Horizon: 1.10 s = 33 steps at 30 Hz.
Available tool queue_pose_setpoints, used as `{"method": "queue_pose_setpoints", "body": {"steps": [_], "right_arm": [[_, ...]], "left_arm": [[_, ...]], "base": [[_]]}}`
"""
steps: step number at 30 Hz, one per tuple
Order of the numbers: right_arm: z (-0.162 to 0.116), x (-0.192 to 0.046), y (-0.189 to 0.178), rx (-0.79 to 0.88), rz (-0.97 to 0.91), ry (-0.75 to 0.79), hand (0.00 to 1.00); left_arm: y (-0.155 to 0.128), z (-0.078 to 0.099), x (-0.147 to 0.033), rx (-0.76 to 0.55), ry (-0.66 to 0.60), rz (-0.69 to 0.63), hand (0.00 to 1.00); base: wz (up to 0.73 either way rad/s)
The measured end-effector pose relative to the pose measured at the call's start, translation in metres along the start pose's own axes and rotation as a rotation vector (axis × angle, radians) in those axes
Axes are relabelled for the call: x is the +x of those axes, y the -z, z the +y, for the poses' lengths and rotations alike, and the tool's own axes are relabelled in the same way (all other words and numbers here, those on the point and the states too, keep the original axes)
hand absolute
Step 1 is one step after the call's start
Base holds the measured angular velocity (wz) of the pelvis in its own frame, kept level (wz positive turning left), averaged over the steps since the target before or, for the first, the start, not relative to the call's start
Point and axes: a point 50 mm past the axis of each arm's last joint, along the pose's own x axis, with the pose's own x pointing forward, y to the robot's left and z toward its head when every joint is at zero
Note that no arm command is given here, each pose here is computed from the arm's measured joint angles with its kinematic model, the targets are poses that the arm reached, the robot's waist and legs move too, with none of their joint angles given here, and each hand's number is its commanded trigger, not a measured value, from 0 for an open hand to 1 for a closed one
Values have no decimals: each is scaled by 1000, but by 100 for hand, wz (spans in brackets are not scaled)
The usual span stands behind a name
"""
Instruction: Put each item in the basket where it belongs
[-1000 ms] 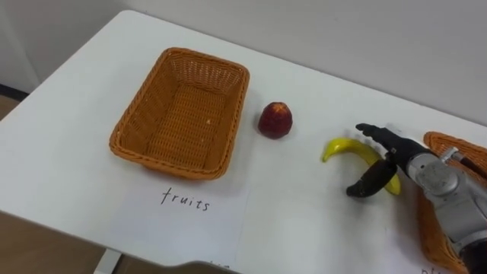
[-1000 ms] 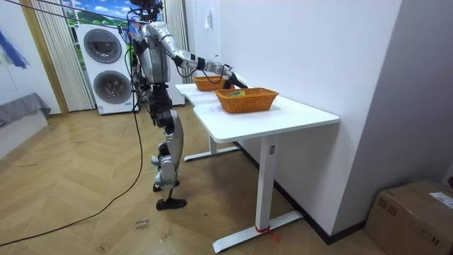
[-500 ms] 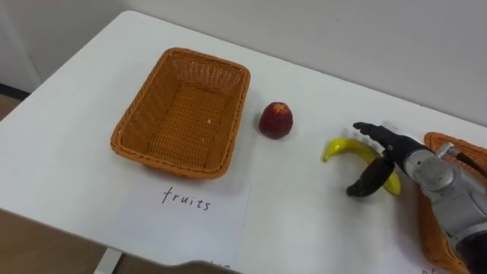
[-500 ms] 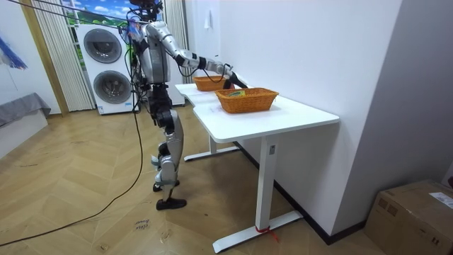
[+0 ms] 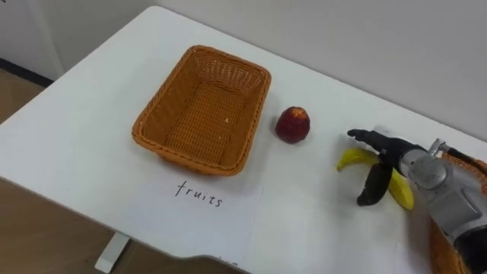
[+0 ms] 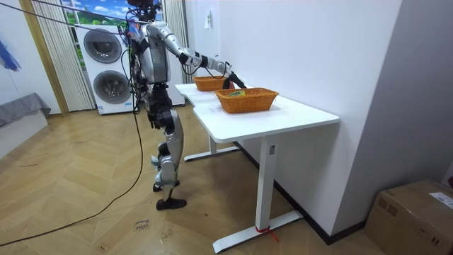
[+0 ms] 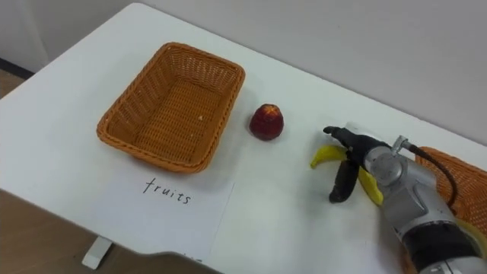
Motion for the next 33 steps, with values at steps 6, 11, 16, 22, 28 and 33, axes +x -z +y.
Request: {"method": "queue_pose_setpoints", "body": {"steps": [6,11,16,22,28,33], "right_arm": [[2,1,-1,-29,14,-35,100],[0,1,1,-64,39,1,100],[-1,0,3,-90,71,1,100],[-2,0,6,-76,86,-13,100],[-1,0,5,-79,87,-20,100],[-1,0,5,-79,87,-21,100]], "left_arm": [[0,1,0,0,-2,1,0],[-1,1,0,3,-2,-3,0],[-2,1,1,1,14,-6,0],[-2,1,1,2,15,-3,0],[-3,1,1,3,14,-7,0],[-3,1,1,2,12,-6,0]], "base": [[0],[0],[4],[2],[0],[0]]}}
